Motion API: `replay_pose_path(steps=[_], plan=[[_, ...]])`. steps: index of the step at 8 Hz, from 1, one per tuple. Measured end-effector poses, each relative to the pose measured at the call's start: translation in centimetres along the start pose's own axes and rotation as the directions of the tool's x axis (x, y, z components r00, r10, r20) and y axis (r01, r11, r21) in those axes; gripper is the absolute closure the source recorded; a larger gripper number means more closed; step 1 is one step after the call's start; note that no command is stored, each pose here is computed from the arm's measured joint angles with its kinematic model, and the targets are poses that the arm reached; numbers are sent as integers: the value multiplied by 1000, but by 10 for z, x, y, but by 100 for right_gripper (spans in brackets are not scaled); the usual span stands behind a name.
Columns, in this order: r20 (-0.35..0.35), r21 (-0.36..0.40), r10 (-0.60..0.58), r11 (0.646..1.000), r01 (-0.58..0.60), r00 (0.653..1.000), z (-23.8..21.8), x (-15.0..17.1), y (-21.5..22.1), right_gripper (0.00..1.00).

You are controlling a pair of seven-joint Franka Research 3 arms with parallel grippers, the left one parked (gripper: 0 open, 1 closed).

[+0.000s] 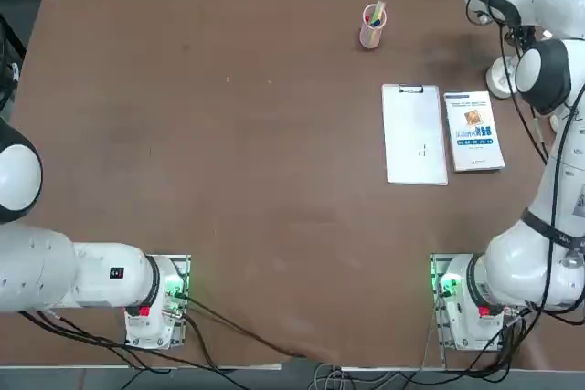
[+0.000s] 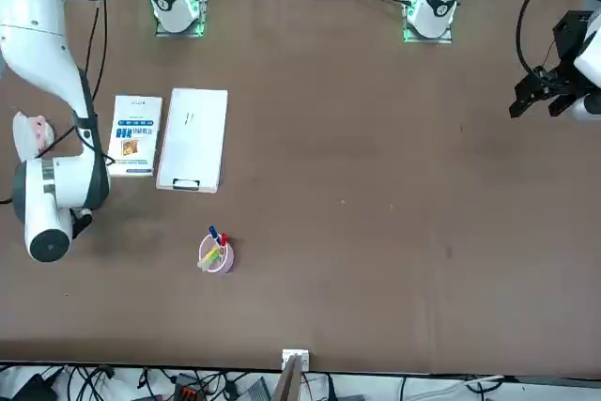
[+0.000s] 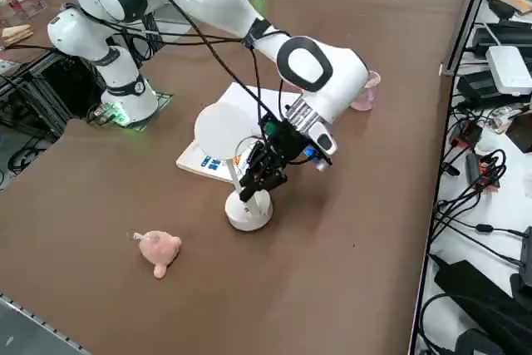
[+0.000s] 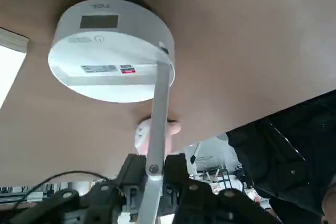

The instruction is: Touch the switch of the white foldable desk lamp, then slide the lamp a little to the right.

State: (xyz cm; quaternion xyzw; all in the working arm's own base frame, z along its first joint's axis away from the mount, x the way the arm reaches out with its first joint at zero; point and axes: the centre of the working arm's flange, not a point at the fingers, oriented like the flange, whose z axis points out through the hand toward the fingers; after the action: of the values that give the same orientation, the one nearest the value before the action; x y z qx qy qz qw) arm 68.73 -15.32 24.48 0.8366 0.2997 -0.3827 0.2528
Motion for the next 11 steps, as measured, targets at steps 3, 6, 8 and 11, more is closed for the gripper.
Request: replay_pose_path(steps=[3,6,8,11], plan=[[-5,-4,3,1000,-3,1000,-1,0,1,48],[-12,-10,0,1000,0,1000,-4,1,0,22],[-39,-54,-11,998,9,999,-21,9,-5,1],[-52,-212,-54,976,42,997,-91,19,-29,0]])
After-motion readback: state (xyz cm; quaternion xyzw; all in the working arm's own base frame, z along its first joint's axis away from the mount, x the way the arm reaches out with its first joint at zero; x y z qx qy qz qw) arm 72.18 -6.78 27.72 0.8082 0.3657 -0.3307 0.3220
